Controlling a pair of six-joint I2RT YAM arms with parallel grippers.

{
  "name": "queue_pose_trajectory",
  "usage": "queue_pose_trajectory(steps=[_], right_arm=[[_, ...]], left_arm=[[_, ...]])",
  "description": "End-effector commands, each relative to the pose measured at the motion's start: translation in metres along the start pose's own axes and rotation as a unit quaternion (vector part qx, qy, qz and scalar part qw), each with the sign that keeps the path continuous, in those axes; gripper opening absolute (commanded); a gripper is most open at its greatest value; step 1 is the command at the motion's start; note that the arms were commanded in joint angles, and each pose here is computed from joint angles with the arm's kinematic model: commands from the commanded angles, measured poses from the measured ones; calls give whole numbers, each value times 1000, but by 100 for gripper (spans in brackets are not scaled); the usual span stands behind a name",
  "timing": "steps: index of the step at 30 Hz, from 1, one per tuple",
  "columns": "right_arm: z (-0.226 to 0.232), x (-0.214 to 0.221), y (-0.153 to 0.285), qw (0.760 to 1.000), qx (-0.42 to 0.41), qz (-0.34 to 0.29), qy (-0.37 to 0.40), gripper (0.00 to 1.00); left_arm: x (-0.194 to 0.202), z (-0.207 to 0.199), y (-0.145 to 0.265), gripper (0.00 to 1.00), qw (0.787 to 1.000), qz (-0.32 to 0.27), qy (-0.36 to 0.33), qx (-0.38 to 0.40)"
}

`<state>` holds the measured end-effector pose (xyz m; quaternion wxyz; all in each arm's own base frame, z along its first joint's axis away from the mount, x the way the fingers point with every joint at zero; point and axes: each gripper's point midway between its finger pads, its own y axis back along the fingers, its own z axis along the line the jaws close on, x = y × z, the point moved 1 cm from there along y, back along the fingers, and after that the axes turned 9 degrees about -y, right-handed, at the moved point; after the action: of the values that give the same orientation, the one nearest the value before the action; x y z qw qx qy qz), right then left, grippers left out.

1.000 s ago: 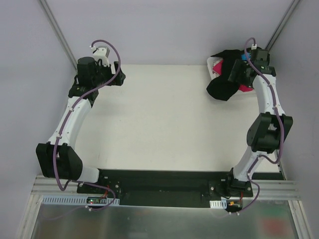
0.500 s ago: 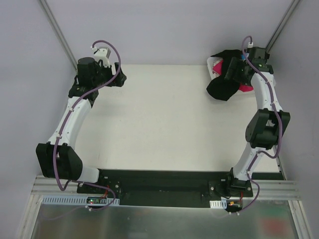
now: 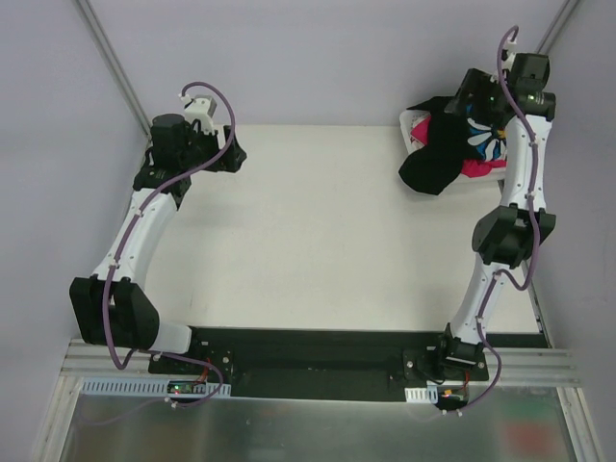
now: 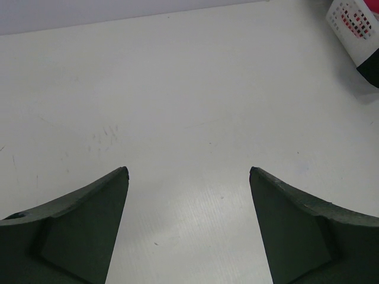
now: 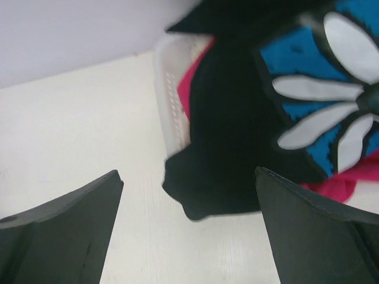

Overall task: Fold and stack the t-shirts
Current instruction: Grab crumpled tshirt from bin with the right arm

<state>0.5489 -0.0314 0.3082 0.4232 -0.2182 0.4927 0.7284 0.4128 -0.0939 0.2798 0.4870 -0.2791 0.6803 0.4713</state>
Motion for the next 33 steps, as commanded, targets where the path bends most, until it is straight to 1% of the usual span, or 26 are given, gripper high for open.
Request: queue_pose_trajectory(steps=[1, 2, 3, 5, 12, 15, 16, 17, 18, 19, 20, 21, 22, 23, 24, 25, 26, 27, 28, 29, 32, 33], right_arm=[[-45, 48, 21, 991, 73, 94, -56, 97], [-56, 62, 16, 989, 85, 110, -50, 97], [-53, 63, 21, 990, 81, 107, -45, 97], [-58, 74, 16, 988, 83, 117, -49, 97], [-56, 84, 8, 986, 68, 135, -69, 98], [-49, 80, 10, 988, 54, 127, -66, 99], [-46, 85, 10, 988, 44, 133, -66, 97], [-42, 81, 13, 989, 35, 126, -63, 92], [-38, 82, 14, 989, 27, 128, -63, 90], [-38, 88, 14, 989, 24, 136, -61, 89], [-37, 88, 19, 989, 23, 133, -57, 89], [-38, 88, 22, 990, 27, 129, -47, 91], [-39, 94, 17, 991, 29, 123, -34, 92], [-32, 86, 29, 995, 25, 92, -11, 93], [-35, 81, 31, 997, 35, 65, 3, 93], [-27, 61, 30, 999, 20, 10, 29, 95], [-33, 80, 25, 999, 18, 12, 44, 96], [-24, 66, 39, 998, 11, -30, 57, 97], [-19, 51, 40, 995, -1, -74, 69, 97], [-20, 52, 38, 994, -4, -81, 71, 97], [-15, 35, 33, 989, -17, -119, 84, 98], [-18, 25, 32, 987, 1, -137, 80, 97]], left_arm=[[-15, -9, 16, 83, 999, -25, -23, 9], [-15, -8, 16, 83, 999, -25, -23, 8], [-15, -9, 16, 83, 999, -25, -22, 9], [-16, -9, 15, 83, 999, -25, -19, 12], [-14, -13, 19, 82, 999, -26, -16, 16], [-13, -13, 21, 81, 999, -26, -22, 16], [-15, -13, 22, 80, 999, -27, -23, 17], [-11, -15, 20, 75, 999, -22, -22, 25], [-10, -16, 20, 62, 999, -19, -21, 27], [-11, -17, 20, 56, 999, -17, -20, 30], [-8, -17, 18, 53, 999, -11, -17, 32], [-6, -18, 17, 52, 999, -6, -16, 35], [-7, -18, 16, 53, 999, -5, -16, 36], [-6, -18, 16, 56, 999, -4, -17, 37], [-6, -18, 16, 59, 999, -3, -17, 39], [-6, -18, 15, 65, 999, -3, -16, 40], [-5, -19, 15, 67, 999, -2, -15, 40], [-6, -19, 14, 69, 999, -3, -17, 42], [-6, -20, 15, 71, 999, -2, -16, 43], [-6, -20, 15, 74, 999, -3, -18, 43], [-5, -20, 17, 79, 999, -3, -21, 43], [-4, -20, 17, 79, 999, -3, -23, 43]])
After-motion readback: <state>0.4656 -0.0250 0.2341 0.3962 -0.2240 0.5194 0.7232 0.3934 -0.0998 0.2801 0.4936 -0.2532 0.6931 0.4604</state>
